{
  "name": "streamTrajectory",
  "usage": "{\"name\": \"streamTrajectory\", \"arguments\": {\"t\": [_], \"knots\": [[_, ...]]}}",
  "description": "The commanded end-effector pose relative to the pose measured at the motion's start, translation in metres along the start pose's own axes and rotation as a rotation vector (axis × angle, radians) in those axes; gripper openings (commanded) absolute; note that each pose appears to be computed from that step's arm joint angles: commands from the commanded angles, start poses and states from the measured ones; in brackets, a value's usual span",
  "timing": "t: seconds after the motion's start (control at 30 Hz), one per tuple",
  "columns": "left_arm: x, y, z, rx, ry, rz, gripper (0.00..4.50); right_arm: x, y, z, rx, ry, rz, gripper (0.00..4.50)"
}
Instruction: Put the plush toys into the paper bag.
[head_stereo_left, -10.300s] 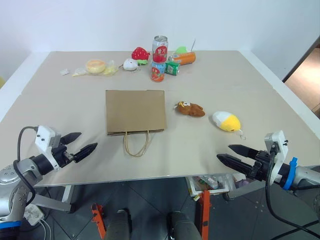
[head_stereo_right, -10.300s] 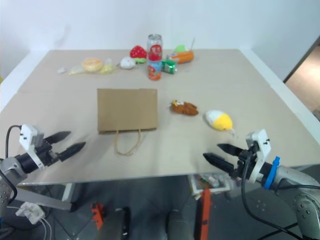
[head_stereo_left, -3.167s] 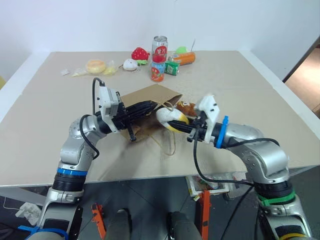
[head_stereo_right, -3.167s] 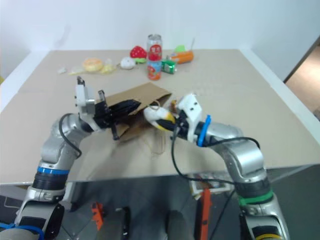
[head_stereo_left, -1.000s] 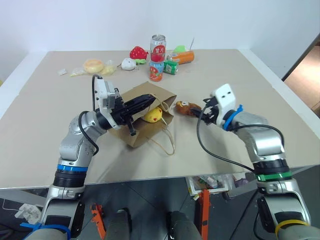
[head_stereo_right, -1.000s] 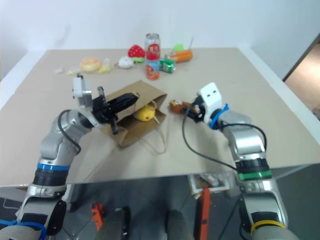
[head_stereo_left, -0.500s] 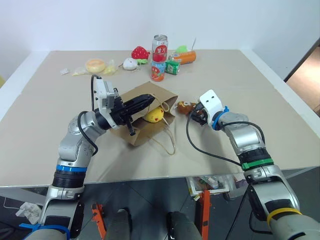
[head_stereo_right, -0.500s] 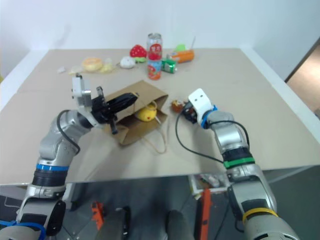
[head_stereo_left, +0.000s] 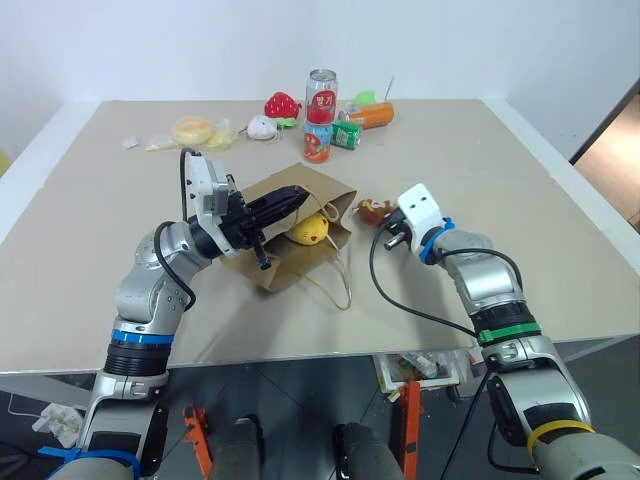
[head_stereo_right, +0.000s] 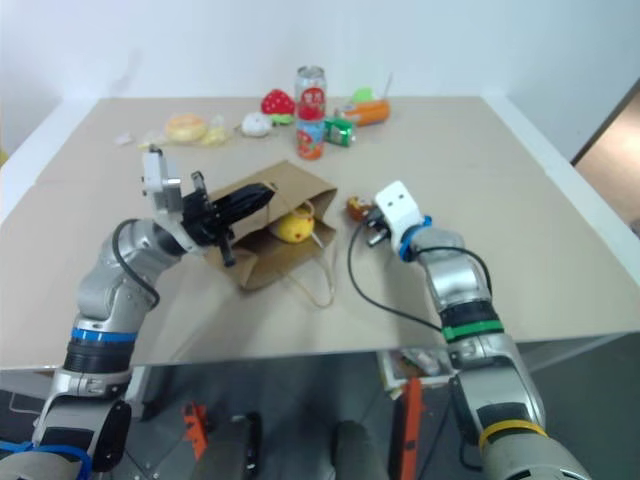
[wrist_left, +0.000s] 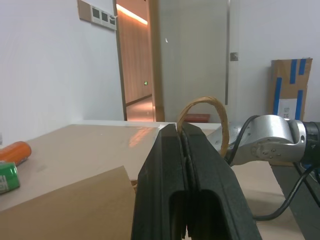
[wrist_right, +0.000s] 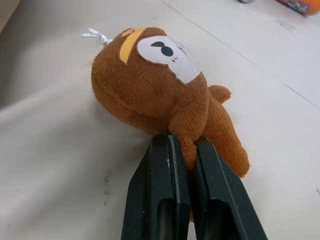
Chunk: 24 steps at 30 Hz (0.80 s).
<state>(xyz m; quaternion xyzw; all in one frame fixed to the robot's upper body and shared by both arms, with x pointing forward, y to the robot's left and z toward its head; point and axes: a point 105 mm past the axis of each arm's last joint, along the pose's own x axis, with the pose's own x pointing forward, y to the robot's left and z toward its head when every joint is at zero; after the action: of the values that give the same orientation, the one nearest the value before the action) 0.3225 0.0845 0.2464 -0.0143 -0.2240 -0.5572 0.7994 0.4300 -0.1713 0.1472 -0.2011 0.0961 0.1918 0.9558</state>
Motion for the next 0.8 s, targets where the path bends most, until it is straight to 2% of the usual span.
{"name": "streamTrajectory", "arguments": {"t": [0.03, 0.23, 0.3, 0.4, 0.57, 0.67, 0.8], "knots": [[0.001, -0.001, 0.016, 0.043, -0.039, -0.013, 0.0, -0.032, -0.008, 0.023, 0.103, -0.103, 0.077, 0.02], [0.001, -0.002, 0.016, 0.039, -0.033, -0.02, 0.0, -0.085, -0.001, 0.042, 0.052, -0.174, 0.255, 0.02], [0.001, -0.002, 0.016, 0.039, -0.033, -0.021, 0.0, -0.101, 0.014, 0.047, 0.002, -0.181, 0.355, 0.02], [0.001, -0.001, 0.016, 0.039, -0.032, -0.023, 0.0, -0.115, 0.055, 0.05, -0.075, -0.168, 0.55, 0.02], [0.002, -0.001, 0.016, 0.042, -0.034, -0.022, 0.0, -0.097, 0.119, 0.052, -0.098, -0.154, 0.696, 0.02], [0.002, -0.001, 0.016, 0.042, -0.036, -0.021, 0.0, -0.079, 0.123, 0.052, -0.087, -0.132, 0.652, 0.02], [0.001, -0.003, 0.015, 0.043, -0.034, -0.02, 0.0, -0.053, 0.127, 0.069, -0.077, -0.155, 0.597, 0.02]]}}
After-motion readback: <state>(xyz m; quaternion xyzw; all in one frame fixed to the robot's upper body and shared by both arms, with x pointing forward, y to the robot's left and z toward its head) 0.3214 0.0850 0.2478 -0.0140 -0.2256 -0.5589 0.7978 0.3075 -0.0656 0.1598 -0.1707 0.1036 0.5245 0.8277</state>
